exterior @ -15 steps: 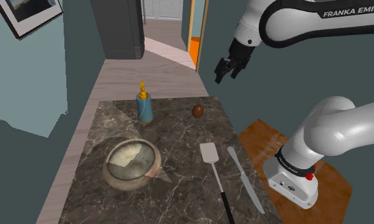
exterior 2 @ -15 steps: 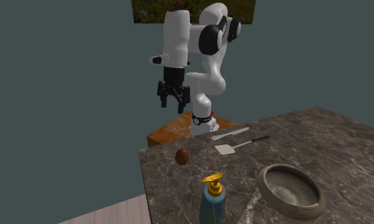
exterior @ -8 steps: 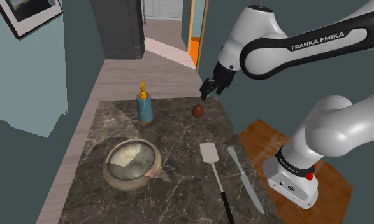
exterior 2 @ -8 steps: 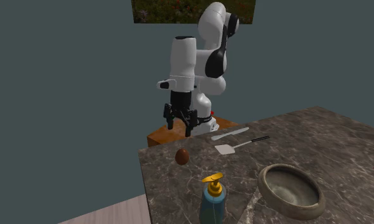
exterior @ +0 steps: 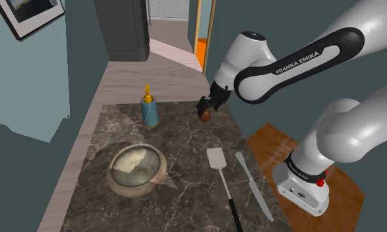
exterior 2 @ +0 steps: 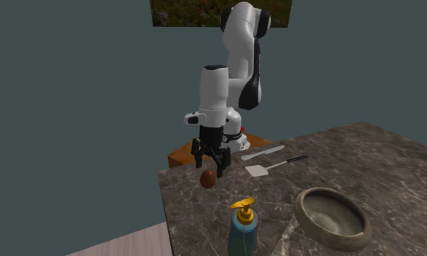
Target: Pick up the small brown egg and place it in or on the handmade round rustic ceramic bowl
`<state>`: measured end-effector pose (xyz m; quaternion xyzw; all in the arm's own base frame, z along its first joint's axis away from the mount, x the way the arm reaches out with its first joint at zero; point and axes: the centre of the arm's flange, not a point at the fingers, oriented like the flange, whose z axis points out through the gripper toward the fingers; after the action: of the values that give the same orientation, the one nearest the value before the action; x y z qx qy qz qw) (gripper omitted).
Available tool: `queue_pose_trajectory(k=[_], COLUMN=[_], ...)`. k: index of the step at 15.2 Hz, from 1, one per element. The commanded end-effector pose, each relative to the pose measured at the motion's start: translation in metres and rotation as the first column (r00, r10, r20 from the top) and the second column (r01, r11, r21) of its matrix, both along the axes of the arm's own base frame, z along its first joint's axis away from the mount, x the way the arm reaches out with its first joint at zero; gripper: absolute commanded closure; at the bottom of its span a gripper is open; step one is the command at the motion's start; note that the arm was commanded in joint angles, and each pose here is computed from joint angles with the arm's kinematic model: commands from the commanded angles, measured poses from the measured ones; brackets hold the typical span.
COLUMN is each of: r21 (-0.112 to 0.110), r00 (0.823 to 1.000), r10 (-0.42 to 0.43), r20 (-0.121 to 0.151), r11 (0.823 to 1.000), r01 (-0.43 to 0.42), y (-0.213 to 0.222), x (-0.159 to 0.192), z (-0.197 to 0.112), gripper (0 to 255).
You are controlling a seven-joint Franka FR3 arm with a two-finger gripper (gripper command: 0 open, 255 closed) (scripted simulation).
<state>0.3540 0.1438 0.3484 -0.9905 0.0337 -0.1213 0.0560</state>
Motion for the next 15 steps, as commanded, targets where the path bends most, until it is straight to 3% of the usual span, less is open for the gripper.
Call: queue_pose_trajectory(k=[1, 3, 11, 12, 15], r21=[0.001, 0.001, 0.001, 0.001, 0.001], r00=[1.000, 1.000, 1.000, 1.000, 1.000], r10=[0.000, 0.000, 0.000, 0.000, 0.000], r20=[0.001, 0.001, 0.001, 0.001, 0.001], r11=[1.000, 1.000, 1.000, 1.000, 1.000], r01=[0.000, 0.000, 0.000, 0.000, 0.000], y=[0.001, 0.003, 0.003, 0.003, 0.003], x=[0.003, 0.006, 0.006, 0.006, 0.006], z=[-0.011, -0.024, -0.024, -0.024, -0.024], gripper=[0, 0, 0, 255, 255])
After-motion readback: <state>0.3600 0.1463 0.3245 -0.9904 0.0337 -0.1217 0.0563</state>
